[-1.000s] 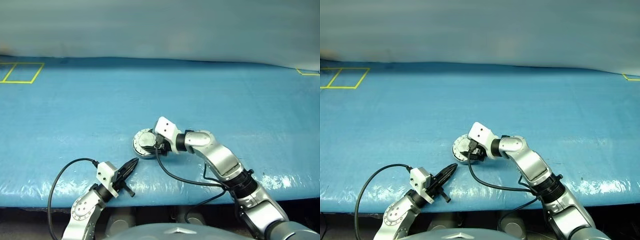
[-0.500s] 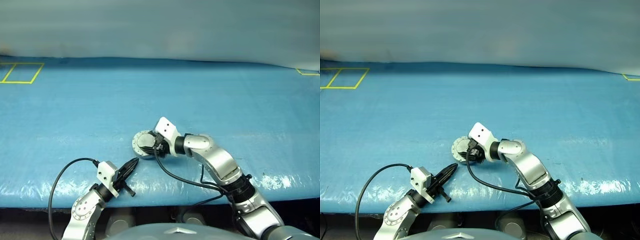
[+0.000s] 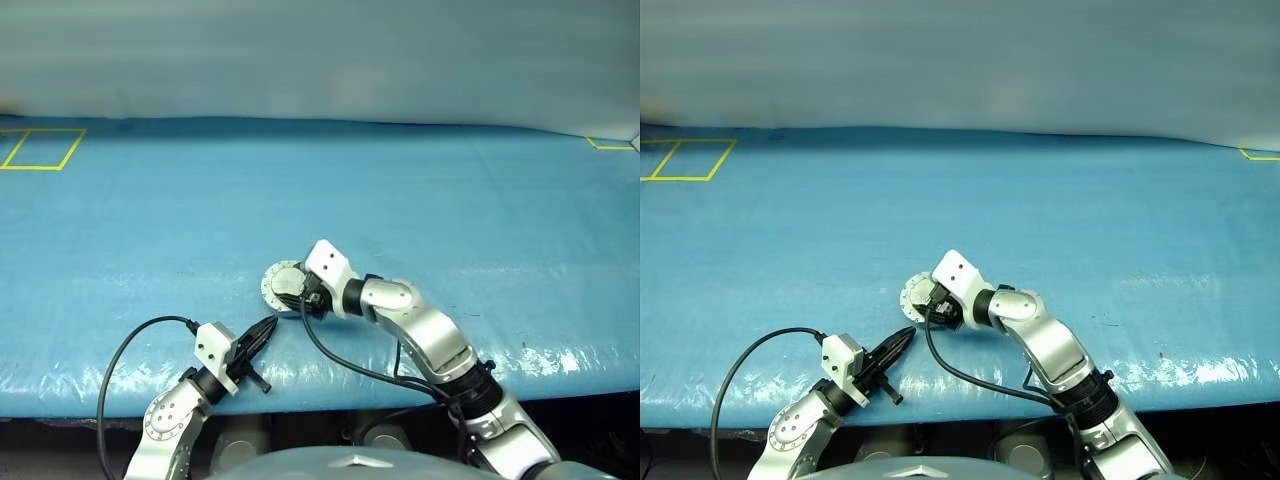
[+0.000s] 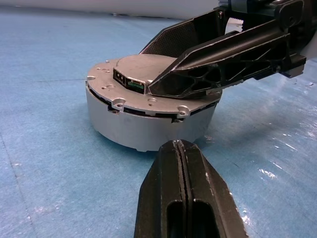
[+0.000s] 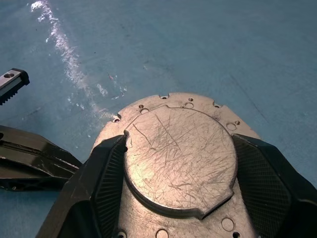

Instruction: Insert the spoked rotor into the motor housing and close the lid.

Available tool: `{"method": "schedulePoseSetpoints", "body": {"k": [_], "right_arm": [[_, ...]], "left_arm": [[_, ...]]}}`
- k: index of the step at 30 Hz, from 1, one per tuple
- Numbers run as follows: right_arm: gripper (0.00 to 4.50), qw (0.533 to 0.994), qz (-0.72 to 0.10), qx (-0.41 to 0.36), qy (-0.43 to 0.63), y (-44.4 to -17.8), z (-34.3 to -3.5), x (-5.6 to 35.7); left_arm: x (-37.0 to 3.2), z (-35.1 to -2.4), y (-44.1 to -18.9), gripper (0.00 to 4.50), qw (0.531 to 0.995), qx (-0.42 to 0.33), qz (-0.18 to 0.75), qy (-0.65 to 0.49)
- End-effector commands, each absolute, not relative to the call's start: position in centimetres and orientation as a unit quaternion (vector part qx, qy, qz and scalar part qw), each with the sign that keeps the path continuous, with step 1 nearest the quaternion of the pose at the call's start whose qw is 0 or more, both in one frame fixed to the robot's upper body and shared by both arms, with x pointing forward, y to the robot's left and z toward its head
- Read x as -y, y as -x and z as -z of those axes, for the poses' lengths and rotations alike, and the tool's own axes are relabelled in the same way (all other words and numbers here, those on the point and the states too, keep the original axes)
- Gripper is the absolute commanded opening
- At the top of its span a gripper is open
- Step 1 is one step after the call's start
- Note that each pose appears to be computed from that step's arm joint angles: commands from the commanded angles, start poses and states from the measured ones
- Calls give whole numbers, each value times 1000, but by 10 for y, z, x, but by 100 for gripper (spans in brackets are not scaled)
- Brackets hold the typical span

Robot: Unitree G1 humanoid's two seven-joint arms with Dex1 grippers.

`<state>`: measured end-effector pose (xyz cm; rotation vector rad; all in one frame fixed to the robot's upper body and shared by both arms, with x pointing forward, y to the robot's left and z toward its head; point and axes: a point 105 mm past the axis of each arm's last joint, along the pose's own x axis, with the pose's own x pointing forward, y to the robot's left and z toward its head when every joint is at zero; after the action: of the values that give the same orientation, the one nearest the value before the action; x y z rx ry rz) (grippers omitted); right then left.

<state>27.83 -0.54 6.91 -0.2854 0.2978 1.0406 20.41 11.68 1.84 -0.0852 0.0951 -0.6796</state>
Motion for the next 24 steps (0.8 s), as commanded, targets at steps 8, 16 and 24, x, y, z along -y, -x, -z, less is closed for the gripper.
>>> {"method": "schedulePoseSetpoints", "body": {"k": [8, 16, 24], "right_arm": [[302, 842, -503, -138, 141, -276, -55, 14], [302, 851, -474, -196, 111, -283, -50, 18], [302, 835, -491, -201, 143, -271, -45, 10]], "left_arm": [[-112, -26, -205, 0, 940, -31, 339, 38], [-112, -26, -205, 0, 940, -32, 338, 39], [-111, -26, -204, 0, 941, -34, 335, 41]]}}
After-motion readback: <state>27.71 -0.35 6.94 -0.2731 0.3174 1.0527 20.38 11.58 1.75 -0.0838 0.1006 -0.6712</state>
